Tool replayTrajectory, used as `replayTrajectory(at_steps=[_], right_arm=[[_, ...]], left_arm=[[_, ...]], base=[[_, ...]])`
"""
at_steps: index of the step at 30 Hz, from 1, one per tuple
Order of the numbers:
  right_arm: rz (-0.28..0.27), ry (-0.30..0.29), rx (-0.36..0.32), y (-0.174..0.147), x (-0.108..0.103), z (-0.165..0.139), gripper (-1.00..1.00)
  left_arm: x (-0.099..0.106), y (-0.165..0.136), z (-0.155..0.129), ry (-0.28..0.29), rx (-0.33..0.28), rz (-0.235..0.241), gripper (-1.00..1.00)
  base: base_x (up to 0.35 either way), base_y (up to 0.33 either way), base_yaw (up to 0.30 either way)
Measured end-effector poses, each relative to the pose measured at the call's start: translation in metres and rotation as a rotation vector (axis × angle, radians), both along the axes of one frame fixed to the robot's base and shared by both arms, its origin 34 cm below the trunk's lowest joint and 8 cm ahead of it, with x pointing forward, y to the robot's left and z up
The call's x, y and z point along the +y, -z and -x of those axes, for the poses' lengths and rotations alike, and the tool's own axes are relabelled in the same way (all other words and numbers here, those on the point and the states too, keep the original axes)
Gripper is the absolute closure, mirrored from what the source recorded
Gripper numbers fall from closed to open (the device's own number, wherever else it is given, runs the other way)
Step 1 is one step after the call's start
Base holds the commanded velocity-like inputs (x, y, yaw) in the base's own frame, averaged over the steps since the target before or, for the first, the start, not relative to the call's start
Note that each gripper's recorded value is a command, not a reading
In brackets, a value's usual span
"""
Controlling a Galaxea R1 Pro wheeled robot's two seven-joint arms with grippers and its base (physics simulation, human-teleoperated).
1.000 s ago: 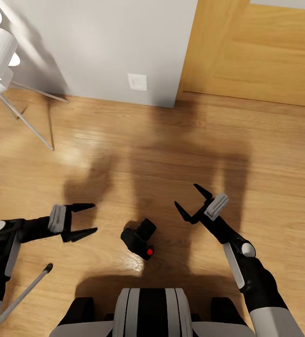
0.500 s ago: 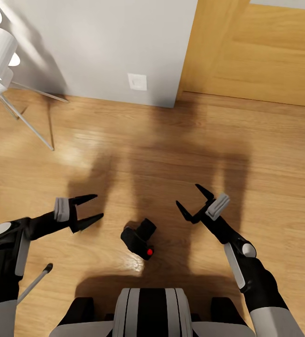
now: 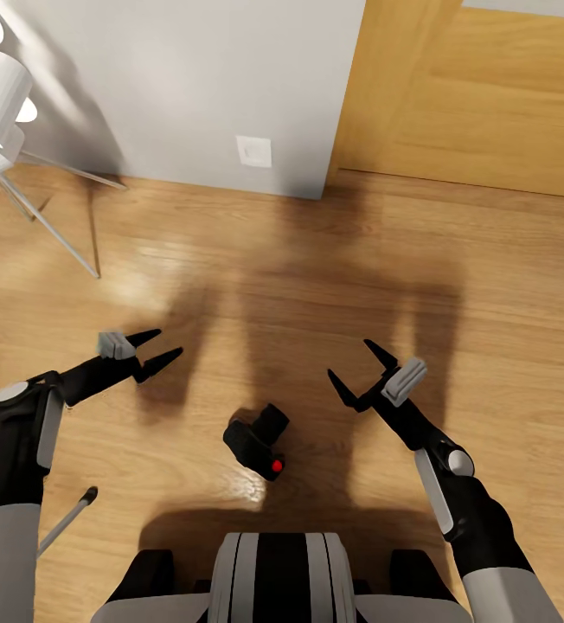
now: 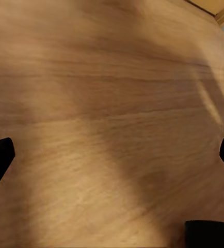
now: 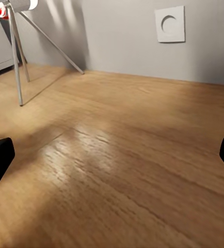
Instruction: Attach the digital camera to the camera tripod in the bedroom.
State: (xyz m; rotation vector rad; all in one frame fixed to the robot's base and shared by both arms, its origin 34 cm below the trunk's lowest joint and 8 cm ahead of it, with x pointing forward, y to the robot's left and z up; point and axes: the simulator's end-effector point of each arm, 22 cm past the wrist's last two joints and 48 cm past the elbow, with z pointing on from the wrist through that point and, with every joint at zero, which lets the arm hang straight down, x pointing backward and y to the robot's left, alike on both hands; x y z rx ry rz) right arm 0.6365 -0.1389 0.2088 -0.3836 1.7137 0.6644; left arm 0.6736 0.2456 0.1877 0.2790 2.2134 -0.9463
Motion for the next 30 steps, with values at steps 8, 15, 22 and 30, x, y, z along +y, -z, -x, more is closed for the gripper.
replayTrajectory(at_steps=[8,15,22,30], right_arm=[[0.000,0.003,0.002,0.000,0.000,0.000,-1.00],[0.005,0.021,0.006,0.002,-0.004,-0.003,-1.00],[0.006,0.026,0.007,0.002,-0.005,-0.003,-1.00],[0.007,0.028,0.007,0.002,-0.005,-0.003,-1.00]], left_arm=[[-0.009,0.023,-0.012,0.016,0.010,0.032,-1.00],[-0.082,0.008,0.028,0.289,0.006,0.181,-1.00],[-0.111,-0.014,0.057,0.442,-0.014,0.296,-1.00],[-0.117,-0.022,0.066,0.523,-0.108,0.300,-1.00]], base=[[0.000,0.000,0.000],[0.000,0.000,0.000],[0.000,0.000,0.000],[0.000,0.000,0.000]])
